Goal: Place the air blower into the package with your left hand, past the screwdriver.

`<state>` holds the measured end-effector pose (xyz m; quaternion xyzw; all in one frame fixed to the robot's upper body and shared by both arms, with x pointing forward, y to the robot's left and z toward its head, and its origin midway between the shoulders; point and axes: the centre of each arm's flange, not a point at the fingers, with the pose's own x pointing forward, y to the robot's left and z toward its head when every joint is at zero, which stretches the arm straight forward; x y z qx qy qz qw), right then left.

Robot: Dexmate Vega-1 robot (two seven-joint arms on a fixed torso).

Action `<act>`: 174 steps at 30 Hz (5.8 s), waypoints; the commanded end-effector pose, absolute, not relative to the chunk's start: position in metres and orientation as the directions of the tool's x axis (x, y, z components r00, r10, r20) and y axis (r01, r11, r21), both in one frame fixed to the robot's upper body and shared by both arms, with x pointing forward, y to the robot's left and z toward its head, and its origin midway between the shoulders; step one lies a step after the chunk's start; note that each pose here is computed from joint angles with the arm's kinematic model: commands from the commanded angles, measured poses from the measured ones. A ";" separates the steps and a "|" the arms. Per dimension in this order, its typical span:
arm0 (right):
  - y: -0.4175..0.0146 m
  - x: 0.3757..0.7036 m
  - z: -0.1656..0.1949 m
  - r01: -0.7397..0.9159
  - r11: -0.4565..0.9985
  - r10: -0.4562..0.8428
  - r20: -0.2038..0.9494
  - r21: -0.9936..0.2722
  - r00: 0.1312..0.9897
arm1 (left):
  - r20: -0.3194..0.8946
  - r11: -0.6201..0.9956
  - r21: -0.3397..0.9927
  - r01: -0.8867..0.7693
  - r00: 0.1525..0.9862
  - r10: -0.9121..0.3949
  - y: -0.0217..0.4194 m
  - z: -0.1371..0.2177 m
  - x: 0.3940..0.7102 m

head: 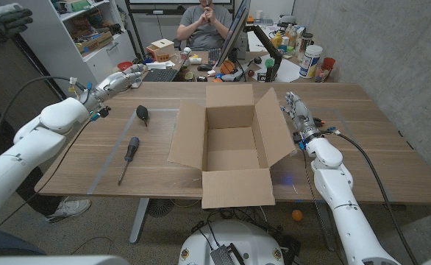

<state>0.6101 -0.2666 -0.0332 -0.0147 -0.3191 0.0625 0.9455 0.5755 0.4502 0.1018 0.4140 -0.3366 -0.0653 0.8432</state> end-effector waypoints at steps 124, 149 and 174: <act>-0.247 0.659 0.022 0.039 0.976 0.115 0.657 -0.215 0.745 | 0.177 -0.851 0.392 -0.350 0.936 -0.304 0.402 0.200 0.641; -0.249 0.657 0.014 0.049 0.979 0.094 0.652 -0.199 0.752 | 0.017 -0.955 0.179 -0.235 0.972 -0.236 0.405 0.157 0.645; -0.247 0.651 0.006 0.050 0.979 0.090 0.647 -0.196 0.757 | 0.037 -0.985 0.082 -0.150 0.988 -0.147 0.431 0.135 0.662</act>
